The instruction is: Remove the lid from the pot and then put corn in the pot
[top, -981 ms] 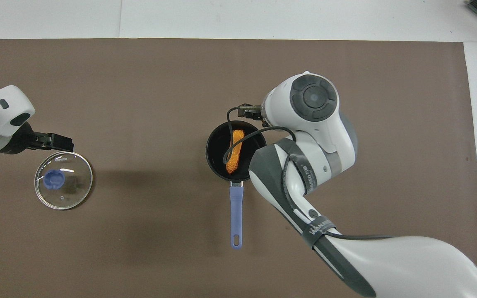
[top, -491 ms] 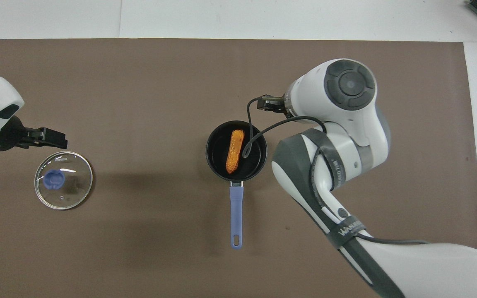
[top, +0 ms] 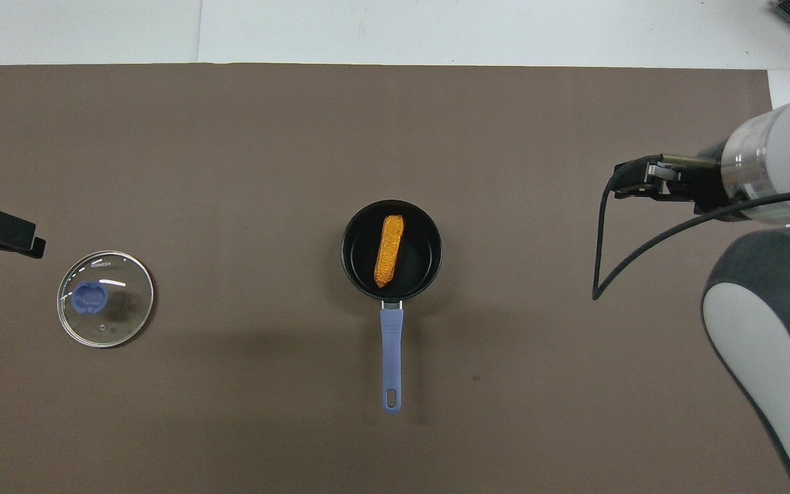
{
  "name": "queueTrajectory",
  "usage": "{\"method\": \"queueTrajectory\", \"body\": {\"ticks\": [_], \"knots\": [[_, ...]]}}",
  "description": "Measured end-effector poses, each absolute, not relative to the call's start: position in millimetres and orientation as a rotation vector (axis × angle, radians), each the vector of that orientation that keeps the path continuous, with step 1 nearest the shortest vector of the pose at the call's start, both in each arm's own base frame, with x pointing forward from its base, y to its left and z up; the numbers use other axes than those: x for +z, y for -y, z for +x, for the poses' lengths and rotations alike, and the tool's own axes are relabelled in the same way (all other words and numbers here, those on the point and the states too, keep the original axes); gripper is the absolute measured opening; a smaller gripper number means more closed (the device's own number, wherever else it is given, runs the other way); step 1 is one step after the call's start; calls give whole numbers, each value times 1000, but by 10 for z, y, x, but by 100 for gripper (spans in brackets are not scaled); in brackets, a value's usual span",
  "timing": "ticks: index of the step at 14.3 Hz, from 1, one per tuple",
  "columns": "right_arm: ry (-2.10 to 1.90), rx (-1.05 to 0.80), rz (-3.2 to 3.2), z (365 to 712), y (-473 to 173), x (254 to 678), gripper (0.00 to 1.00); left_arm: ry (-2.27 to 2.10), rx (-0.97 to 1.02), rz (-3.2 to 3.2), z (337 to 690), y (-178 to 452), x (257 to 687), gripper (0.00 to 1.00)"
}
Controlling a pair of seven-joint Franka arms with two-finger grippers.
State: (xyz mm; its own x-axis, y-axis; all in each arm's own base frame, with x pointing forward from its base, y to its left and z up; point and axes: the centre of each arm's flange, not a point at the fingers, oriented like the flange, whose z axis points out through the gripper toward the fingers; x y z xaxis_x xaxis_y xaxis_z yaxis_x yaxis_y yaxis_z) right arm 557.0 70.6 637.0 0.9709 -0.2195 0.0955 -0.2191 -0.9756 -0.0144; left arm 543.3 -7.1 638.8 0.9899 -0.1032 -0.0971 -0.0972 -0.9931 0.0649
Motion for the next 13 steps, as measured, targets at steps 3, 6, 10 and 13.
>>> {"method": "queueTrajectory", "body": {"ticks": [3,6,10,13], "knots": [[-357,-81,-3113,5421,-236,6557,100,160,-151,3074,5380,83,6454,100],[-287,-48,-3087,5351,210,6598,100,172,-170,3085,5360,113,6451,100],[-200,-17,-3091,5301,452,6558,100,191,-176,3095,5355,174,6448,100],[-168,4,-3099,5268,401,6506,100,196,-178,3095,5350,189,6451,100]]}}
